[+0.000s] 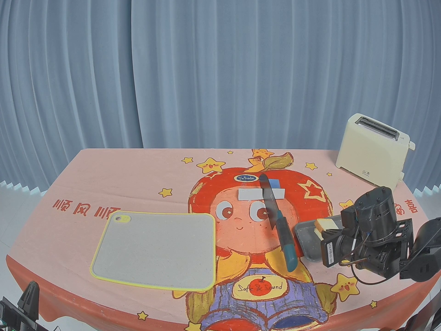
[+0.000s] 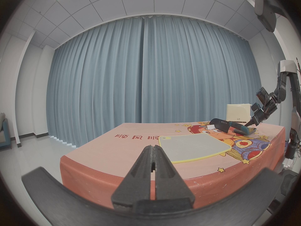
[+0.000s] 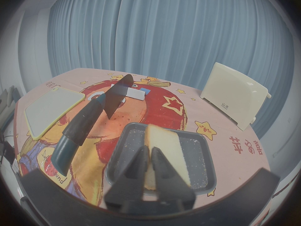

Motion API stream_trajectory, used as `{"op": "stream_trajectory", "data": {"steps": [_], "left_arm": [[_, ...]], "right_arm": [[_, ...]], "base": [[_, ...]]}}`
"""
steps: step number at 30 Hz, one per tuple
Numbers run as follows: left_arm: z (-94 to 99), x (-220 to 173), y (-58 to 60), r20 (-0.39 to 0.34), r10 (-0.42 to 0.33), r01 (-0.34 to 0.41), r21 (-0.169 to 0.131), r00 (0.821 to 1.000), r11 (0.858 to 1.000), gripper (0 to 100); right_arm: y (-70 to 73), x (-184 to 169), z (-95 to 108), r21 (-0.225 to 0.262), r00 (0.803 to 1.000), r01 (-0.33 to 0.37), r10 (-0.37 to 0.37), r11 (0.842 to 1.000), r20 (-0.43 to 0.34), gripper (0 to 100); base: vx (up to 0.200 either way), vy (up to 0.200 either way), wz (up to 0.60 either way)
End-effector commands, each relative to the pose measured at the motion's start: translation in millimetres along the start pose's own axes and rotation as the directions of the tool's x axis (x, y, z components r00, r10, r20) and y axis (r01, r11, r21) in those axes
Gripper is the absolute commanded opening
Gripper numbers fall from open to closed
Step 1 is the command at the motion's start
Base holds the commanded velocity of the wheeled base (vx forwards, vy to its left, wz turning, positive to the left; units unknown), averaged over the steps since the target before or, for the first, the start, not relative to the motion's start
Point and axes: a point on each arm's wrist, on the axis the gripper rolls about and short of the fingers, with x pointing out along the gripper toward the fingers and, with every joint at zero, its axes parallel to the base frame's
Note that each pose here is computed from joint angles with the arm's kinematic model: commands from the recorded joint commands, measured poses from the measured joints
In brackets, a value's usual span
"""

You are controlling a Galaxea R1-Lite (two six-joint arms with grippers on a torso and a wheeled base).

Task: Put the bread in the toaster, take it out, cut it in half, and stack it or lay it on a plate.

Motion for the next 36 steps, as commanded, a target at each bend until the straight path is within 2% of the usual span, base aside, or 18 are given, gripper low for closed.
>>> {"op": "stream_trajectory", "data": {"steps": [1, 36], "left_arm": [[-5.1, 0.6, 0.0, -0.009, 0.000, 0.000, 0.000, 1.000, 1.000, 0], [-5.1, 0.6, 0.0, -0.009, 0.000, 0.000, 0.000, 1.000, 1.000, 0]], "right_arm": [[1.0, -0.1, 1.8, 0.005, 1.000, -0.006, 0.006, 1.000, 0.007, 100], [0.8, -3.6, 3.8, 0.007, 1.000, -0.010, 0.010, 1.000, 0.021, 100]], "base": [[0.000, 0.000, 0.00], [0.000, 0.000, 0.00]]}}
